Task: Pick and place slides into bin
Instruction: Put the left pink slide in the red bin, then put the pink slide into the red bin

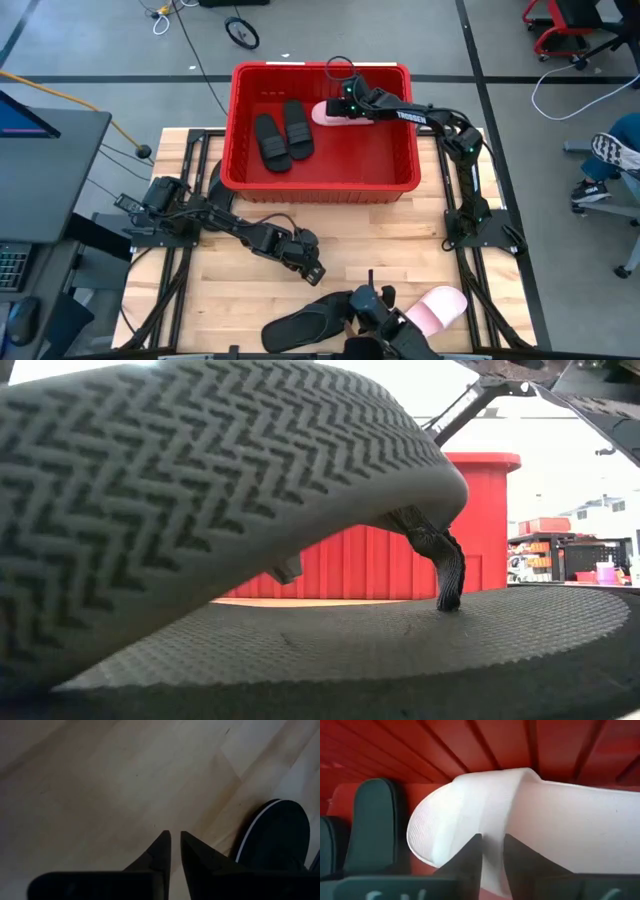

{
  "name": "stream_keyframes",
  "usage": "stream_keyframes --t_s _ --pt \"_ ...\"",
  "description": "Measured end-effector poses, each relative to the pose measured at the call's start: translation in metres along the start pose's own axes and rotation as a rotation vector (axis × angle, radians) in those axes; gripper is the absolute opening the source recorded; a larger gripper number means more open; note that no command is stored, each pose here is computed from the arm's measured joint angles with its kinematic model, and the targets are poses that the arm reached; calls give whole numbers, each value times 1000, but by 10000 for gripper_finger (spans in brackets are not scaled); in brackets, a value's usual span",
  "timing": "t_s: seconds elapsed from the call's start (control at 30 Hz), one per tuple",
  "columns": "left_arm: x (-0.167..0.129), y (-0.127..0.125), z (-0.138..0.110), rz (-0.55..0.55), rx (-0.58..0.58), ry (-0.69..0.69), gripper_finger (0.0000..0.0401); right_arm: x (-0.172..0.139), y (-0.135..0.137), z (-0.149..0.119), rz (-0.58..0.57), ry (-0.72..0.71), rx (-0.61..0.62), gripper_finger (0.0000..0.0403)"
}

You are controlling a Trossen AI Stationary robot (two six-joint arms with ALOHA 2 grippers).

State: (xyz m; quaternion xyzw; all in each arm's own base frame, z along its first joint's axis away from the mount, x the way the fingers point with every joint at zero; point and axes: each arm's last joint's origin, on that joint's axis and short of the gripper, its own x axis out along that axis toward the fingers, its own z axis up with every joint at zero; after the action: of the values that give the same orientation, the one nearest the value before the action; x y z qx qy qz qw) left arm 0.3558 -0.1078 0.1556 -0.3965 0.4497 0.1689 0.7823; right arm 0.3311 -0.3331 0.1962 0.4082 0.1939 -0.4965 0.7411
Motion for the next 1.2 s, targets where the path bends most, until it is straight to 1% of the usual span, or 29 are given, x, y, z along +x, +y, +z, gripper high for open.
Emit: stream_keyframes --t_s 0.13,0.2,0.4,0.43,0.5,0.57,0.6,0.67,0.73,0.83,0.9,1.0,1.07,1.13,1.2 --pt "0 0 0 0 0 -1 52 -5 1 4 7 -5 -6 111" --pt "0 0 0 0 -1 -1 51 -15 4 9 24 -23 -7 120" --pt "0 0 0 -1 -1 -1 53 -73 24 32 141 -103 -22 125" --pt "0 0 0 0 -1 -1 54 -86 28 33 177 -100 -28 125" --pt "0 0 0 -1 0 -1 54 -118 39 36 291 -63 -55 126" --pt "0 0 0 -3 -1 -3 54 -155 49 33 434 4 -139 126" --pt "0 0 0 -3 -1 -3 53 -174 54 28 502 60 -192 126" --pt "0 0 0 -2 -1 -3 51 -213 59 10 621 220 -289 124" --pt "0 0 0 -2 -1 -3 51 -256 62 -14 699 383 -360 122" --pt "0 0 0 -2 -1 -4 53 -324 60 -56 758 554 -494 119" --pt "0 0 0 -2 -1 -4 55 -367 55 -83 787 624 -588 119" --pt "0 0 0 -3 -2 -4 54 -417 48 -123 747 652 -661 121" --pt "0 0 0 -2 -1 -5 51 -442 44 -148 696 656 -651 125" --pt "0 0 1 0 -2 -10 47 -459 41 -172 636 683 -646 133" --pt "0 0 1 -2 -4 -15 45 -469 39 -199 583 701 -694 144"
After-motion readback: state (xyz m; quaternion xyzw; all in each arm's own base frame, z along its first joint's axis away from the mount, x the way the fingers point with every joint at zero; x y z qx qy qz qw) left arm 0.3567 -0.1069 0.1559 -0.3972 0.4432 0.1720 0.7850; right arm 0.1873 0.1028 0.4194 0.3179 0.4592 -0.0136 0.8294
